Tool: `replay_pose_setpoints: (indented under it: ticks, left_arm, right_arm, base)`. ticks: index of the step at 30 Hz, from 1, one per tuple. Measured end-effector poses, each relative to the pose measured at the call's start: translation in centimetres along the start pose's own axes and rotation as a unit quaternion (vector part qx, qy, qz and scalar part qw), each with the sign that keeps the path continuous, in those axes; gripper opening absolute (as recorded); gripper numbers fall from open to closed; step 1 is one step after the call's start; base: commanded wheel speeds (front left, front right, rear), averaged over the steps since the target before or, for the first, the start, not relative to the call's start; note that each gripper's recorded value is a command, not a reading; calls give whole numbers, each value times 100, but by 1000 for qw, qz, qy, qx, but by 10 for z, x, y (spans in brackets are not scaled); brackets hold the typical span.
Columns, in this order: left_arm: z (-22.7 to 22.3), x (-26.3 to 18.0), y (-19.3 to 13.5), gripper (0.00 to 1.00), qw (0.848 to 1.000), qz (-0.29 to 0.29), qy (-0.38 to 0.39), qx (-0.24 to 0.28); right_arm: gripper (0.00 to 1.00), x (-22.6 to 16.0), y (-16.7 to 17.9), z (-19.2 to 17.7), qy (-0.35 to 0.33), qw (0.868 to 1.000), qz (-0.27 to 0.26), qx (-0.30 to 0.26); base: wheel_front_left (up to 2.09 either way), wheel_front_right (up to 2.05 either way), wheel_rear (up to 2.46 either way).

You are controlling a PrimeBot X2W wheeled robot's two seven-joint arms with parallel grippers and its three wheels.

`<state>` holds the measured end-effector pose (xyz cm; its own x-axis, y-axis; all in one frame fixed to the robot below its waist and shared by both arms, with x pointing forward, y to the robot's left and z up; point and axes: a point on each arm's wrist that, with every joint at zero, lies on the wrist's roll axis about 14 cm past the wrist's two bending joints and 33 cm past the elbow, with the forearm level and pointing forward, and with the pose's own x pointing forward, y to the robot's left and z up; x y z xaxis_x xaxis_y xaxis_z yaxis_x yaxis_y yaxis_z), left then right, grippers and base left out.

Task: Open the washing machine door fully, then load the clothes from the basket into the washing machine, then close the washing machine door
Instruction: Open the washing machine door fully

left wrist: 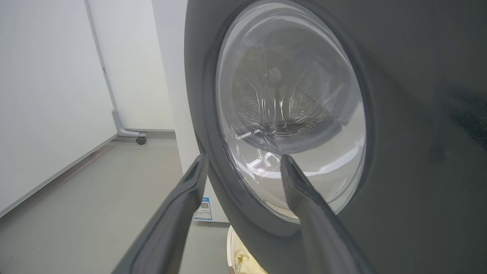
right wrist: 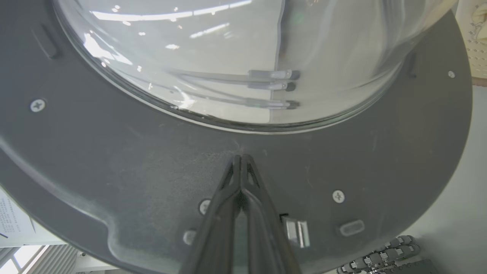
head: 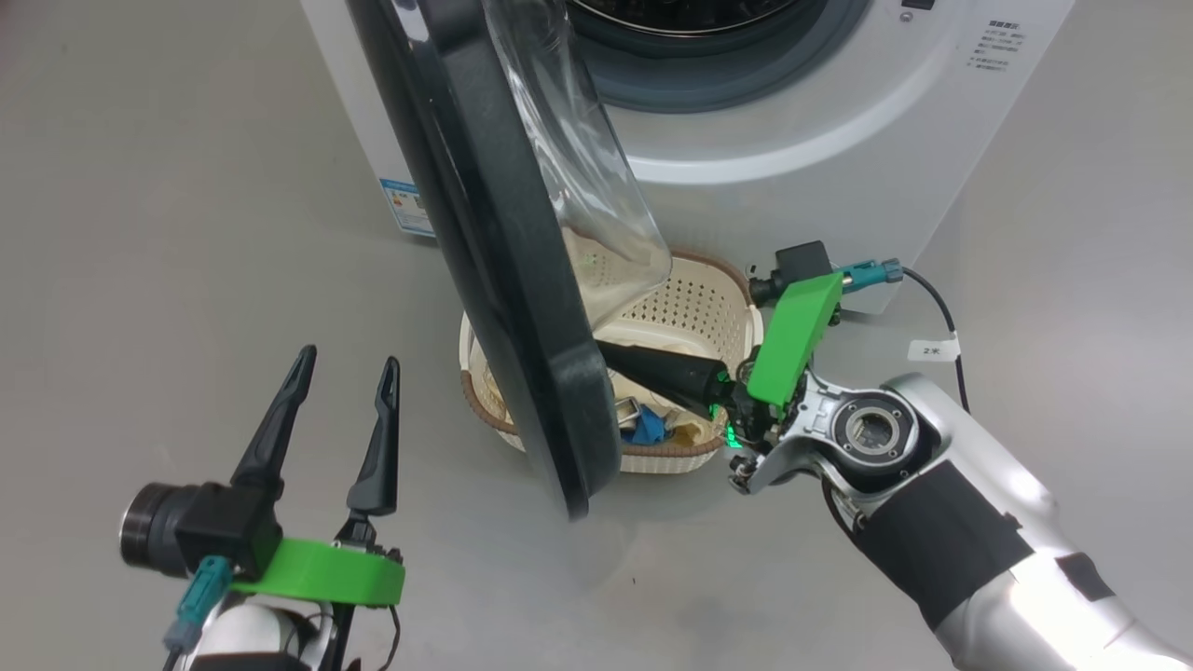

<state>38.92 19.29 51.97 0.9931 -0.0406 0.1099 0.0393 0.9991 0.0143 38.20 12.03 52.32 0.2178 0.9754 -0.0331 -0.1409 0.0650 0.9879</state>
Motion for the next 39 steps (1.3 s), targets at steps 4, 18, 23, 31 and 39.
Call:
replay_pose_setpoints:
  ticks: [4, 18, 23, 31, 39]
  left_arm:
    - [0, 0, -3, 100, 1000, -4, 0, -1]
    - [3, 5, -9, 100, 1000, -19, -6, 2]
    - [1, 6, -14, 100, 1000, -27, -5, 1]
    - [1, 8, -17, 100, 999, -33, -6, 2]
    - [5, 8, -16, 100, 999, -30, -11, 1]
  right_arm:
    - [0, 5, 3, -6, 2, 1000, 1, 2]
    - [28, -32, 18, 45, -133, 987, -15, -92]
    - [52, -61, 28, 71, -216, 961, -29, -173]
    - [100, -117, 42, 108, -337, 874, -72, -343]
    - [100, -171, 26, 114, -391, 775, -163, -469]
  base:
    - [0, 0, 0]
    - [0, 0, 0]
    - [0, 0, 0]
    - [0, 0, 0]
    - [0, 0, 0]
